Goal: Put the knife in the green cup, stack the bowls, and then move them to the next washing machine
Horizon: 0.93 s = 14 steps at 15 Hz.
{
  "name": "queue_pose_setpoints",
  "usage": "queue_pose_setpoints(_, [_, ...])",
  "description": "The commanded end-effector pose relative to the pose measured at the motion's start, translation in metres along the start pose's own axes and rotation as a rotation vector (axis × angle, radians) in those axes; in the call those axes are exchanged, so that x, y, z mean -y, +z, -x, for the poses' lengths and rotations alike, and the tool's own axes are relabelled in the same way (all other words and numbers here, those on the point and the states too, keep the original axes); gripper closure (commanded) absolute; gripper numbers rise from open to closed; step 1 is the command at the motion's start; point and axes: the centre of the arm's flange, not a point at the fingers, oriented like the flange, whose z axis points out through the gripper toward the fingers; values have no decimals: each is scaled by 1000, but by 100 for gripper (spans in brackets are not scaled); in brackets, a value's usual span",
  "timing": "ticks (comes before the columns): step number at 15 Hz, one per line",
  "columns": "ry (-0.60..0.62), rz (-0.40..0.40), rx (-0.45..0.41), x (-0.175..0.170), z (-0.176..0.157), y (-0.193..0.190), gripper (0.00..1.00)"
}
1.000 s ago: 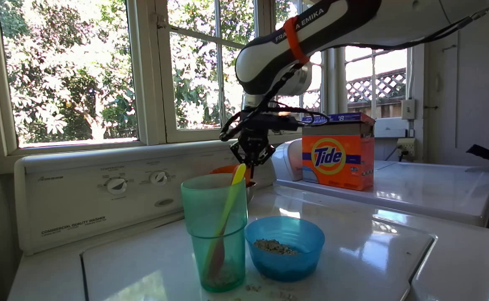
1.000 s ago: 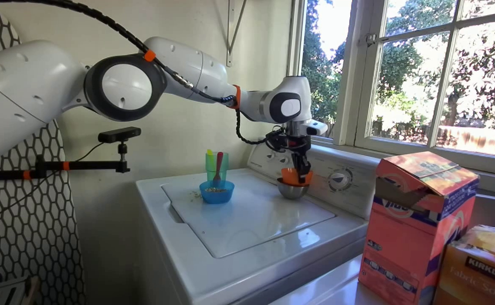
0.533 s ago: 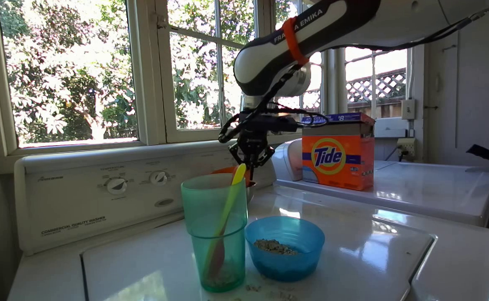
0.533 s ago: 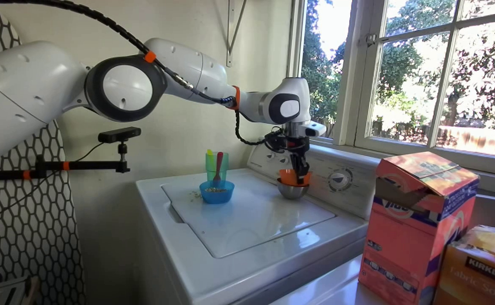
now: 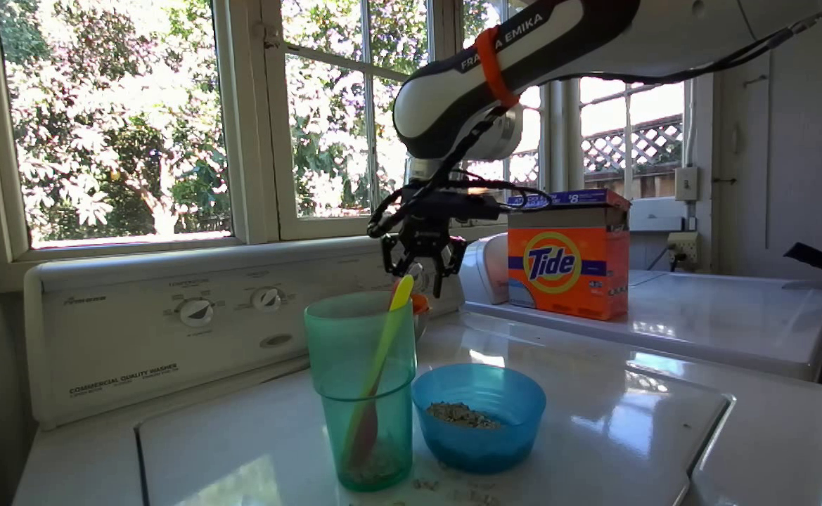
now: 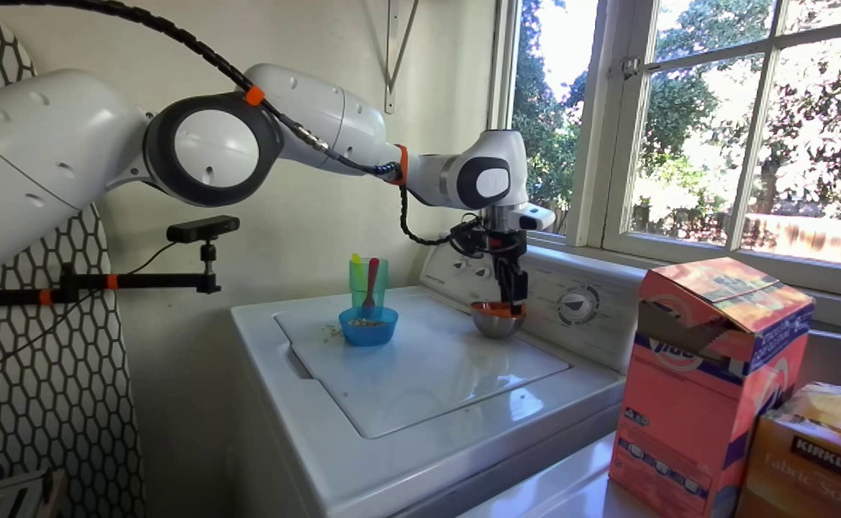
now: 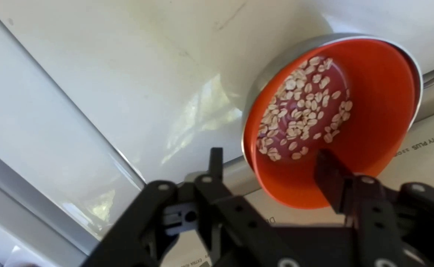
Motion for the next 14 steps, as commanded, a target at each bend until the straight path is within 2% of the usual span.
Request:
queue_pose_setpoints(1, [7, 19, 28, -2, -2, -4, 4])
queue_pose_setpoints(2, [11, 22, 38, -3, -1, -1, 0])
queue_pose_setpoints(4, [47, 18, 62, -2, 4, 7, 0])
queue_pose_setpoints(10, [185, 72, 129, -9, 16, 27, 0])
queue_pose_setpoints(11, [198, 72, 138, -9, 18, 29, 25])
queue_pose_setpoints(12, [208, 70, 141, -9, 19, 30, 26])
queue_pose_setpoints(14, [220, 71, 143, -8, 20, 31, 42])
